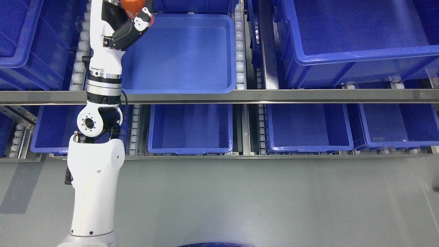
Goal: Grab orange capacitor from left shelf to right desk
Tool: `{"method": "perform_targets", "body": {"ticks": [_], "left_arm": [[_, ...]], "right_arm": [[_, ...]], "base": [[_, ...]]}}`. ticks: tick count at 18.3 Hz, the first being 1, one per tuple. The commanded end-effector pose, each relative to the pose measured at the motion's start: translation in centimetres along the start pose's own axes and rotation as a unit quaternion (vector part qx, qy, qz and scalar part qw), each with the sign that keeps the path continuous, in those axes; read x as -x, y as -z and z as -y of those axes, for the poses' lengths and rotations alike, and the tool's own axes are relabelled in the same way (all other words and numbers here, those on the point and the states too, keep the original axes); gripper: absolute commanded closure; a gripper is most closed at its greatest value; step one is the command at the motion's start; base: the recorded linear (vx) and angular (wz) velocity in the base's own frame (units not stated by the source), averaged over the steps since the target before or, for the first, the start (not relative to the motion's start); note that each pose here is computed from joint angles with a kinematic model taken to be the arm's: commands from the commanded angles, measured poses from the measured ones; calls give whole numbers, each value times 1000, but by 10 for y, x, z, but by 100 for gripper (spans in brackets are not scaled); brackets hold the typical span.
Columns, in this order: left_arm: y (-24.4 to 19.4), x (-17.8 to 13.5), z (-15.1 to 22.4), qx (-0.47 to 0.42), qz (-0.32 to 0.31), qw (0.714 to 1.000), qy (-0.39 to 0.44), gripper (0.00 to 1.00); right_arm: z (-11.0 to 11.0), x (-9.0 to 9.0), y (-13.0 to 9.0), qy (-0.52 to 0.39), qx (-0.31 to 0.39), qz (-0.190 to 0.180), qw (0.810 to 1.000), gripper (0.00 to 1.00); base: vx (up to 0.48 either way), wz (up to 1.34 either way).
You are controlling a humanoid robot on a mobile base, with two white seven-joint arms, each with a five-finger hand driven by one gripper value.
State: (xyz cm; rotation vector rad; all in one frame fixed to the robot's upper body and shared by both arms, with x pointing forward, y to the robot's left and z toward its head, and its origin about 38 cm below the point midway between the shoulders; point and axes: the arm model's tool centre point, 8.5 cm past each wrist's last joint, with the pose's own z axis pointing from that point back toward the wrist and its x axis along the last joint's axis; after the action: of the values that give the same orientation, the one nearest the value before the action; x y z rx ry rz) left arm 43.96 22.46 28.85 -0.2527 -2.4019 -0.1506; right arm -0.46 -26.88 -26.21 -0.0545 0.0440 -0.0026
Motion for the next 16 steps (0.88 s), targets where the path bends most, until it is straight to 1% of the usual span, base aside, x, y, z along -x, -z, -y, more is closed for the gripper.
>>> {"method": "perform_targets", "body": {"ticks": [1,16], "left_arm": [[3,-10,-5,4,11,1000,11,99],[8,-13,-5,5,15,1000,11,99]], "right_arm": [[11,-11,0,5,9,16,1000,0],[11,-11,0,5,9,16,1000,0]], "base": [[0,0],[0,0]]}}
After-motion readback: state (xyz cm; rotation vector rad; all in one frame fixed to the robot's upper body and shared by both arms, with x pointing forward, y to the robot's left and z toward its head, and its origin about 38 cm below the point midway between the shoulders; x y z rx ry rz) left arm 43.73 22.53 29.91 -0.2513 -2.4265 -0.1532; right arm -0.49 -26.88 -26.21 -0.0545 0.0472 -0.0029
